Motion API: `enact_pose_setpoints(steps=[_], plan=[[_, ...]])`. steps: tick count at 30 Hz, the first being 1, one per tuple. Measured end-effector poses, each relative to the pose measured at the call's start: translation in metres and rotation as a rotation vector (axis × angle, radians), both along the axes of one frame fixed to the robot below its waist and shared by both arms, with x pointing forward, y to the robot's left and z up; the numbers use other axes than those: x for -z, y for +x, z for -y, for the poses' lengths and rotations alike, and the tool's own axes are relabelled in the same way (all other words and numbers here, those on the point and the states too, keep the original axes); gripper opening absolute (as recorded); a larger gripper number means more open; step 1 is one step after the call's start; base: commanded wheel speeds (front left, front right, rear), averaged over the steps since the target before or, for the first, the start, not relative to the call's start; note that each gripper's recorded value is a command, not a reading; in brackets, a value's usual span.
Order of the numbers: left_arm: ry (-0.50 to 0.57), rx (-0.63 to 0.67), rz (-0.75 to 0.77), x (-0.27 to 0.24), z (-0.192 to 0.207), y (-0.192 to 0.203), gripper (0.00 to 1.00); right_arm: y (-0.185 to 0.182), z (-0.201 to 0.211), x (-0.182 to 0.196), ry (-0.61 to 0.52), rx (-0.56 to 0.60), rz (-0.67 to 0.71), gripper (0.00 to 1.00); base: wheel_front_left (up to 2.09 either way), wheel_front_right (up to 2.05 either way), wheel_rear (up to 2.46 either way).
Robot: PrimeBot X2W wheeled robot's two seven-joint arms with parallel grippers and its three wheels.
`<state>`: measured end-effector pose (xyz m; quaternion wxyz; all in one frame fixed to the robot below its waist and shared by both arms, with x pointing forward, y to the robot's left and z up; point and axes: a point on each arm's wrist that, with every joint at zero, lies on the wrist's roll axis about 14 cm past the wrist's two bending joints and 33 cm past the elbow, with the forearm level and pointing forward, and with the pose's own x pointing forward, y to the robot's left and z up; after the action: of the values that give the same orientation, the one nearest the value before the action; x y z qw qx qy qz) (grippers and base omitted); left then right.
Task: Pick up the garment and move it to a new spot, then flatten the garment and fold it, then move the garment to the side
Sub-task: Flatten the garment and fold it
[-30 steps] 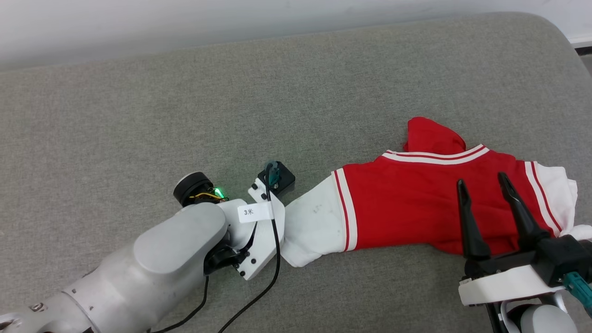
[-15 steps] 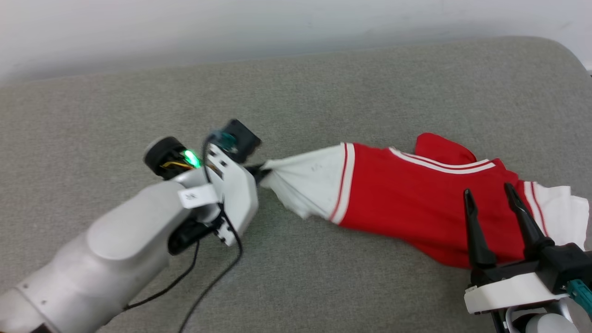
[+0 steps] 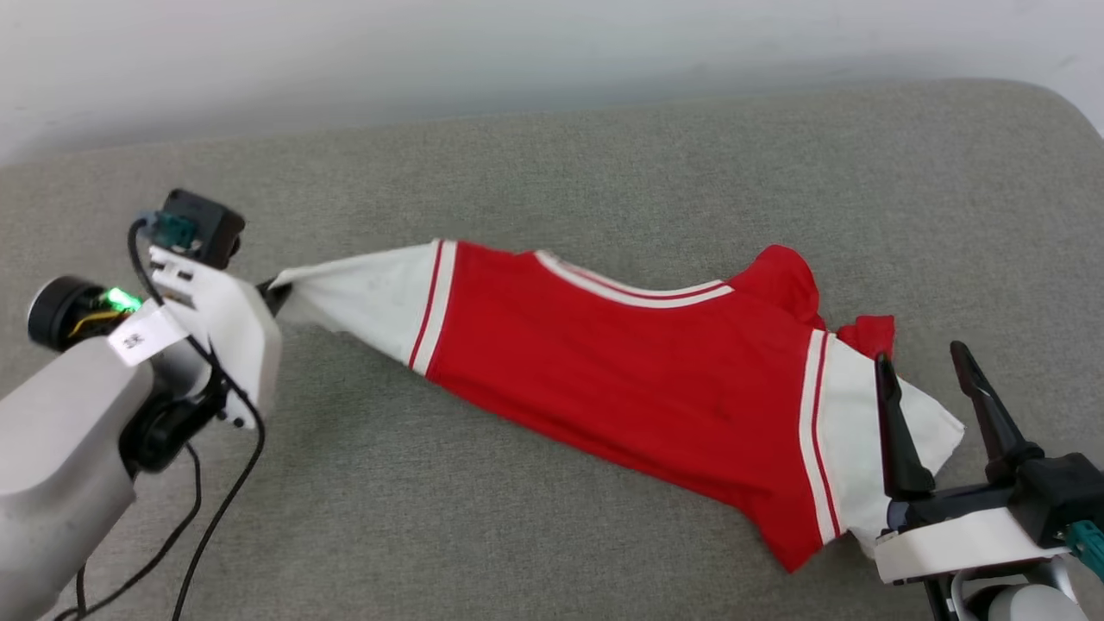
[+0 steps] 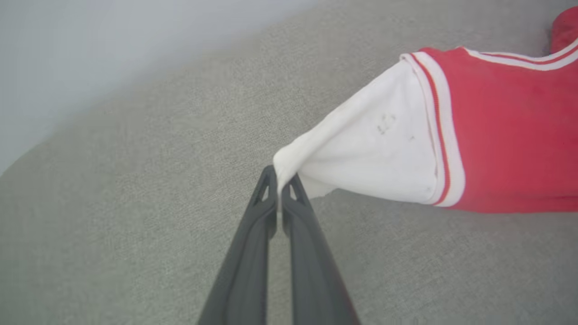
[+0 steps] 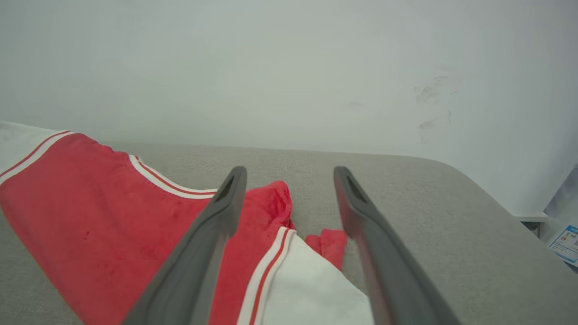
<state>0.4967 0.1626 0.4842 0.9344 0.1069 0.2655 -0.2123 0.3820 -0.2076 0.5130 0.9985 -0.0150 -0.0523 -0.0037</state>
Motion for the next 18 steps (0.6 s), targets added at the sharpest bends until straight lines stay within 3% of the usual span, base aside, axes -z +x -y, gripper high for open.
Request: enact_pose_setpoints(steps=[9, 13, 17, 18], plan=[[0.055, -0.183, -0.215, 0.072, -0.059, -0.025, 0.0, -0.001, 0.012, 0.012, -0.011, 0.035, -0.038, 1.0, 0.0, 0.0, 0.0], [0.055, -0.221, -0.3, 0.097, -0.068, -0.04, 0.0, 0.0, 0.013, 0.015, -0.012, 0.038, -0.047, 1.0, 0.0, 0.0, 0.0], [0.032, -0.237, -0.292, 0.099, -0.068, -0.041, 0.0, -0.001, 0.013, 0.016, -0.018, 0.039, -0.05, 1.0, 0.0, 0.0, 0.0], [0.022, -0.241, -0.273, 0.097, -0.067, -0.04, 0.2, -0.001, 0.014, 0.015, -0.02, 0.04, -0.05, 1.0, 0.0, 0.0, 0.0]])
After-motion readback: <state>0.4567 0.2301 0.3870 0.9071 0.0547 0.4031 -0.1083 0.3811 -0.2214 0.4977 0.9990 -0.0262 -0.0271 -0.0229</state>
